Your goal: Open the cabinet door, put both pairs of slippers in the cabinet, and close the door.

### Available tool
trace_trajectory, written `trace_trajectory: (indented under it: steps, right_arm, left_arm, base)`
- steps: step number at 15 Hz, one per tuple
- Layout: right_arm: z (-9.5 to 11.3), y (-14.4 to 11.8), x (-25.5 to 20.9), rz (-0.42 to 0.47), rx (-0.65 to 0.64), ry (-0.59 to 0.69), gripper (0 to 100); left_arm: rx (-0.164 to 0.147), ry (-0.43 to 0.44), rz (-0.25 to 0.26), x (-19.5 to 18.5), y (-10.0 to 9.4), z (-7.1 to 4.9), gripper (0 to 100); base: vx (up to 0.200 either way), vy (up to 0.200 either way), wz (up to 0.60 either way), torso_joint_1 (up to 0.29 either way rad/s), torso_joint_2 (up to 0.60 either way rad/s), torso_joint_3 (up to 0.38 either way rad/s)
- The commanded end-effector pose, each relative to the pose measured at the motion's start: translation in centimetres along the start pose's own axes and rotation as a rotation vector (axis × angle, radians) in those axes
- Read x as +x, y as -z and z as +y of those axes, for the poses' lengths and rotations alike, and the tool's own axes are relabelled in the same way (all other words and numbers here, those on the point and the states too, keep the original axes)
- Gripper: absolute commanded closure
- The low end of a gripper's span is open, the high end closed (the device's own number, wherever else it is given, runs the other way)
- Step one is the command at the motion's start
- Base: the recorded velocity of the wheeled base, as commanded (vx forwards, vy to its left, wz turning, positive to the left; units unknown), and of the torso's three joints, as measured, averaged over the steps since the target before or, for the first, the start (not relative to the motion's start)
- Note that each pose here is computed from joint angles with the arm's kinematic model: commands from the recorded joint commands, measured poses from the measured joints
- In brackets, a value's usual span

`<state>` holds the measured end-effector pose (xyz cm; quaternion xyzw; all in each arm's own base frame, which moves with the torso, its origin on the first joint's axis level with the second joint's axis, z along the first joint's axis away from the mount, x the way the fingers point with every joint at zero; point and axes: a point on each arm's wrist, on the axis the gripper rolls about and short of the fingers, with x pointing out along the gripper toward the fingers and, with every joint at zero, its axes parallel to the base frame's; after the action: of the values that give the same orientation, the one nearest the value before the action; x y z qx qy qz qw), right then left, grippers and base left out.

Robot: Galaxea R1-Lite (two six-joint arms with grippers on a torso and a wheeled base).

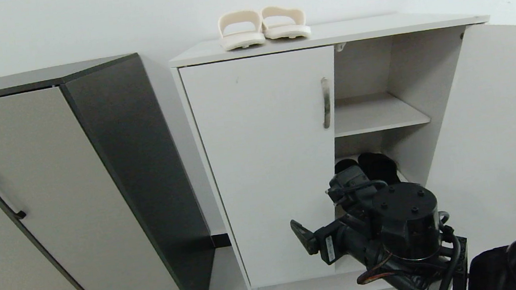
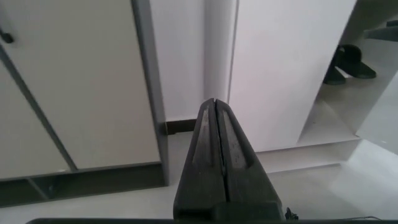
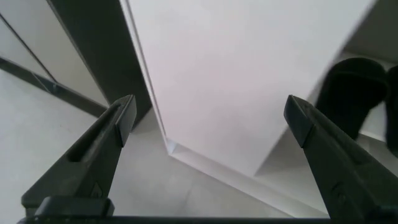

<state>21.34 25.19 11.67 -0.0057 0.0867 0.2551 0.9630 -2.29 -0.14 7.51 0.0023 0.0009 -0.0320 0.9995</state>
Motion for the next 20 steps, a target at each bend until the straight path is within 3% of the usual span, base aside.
trace_trajectory:
  steps: [1,14,20]
  right_arm:
    - [-0.01,0.34,0.03,0.011,-0.004,0.000,0]
    - [0.01,1.21,0.19,0.038,-0.020,-0.013,0]
    - [-0.02,1.19,0.11,0.038,-0.020,-0.013,0]
  left_arm:
    - [0.000,0.000,0.001,0.01,0.00,0.00,100]
    - [0.001,0.000,0.001,0.01,0.00,0.00,100]
    - [0.001,-0.001,0.001,0.01,0.00,0.00,100]
  base:
    - [0.000,0.200,0.00,-0.002,0.00,0.002]
    - [0.000,0.000,0.00,0.000,0.00,0.000]
    - [0.000,0.000,0.00,0.032,-0.30,-0.296]
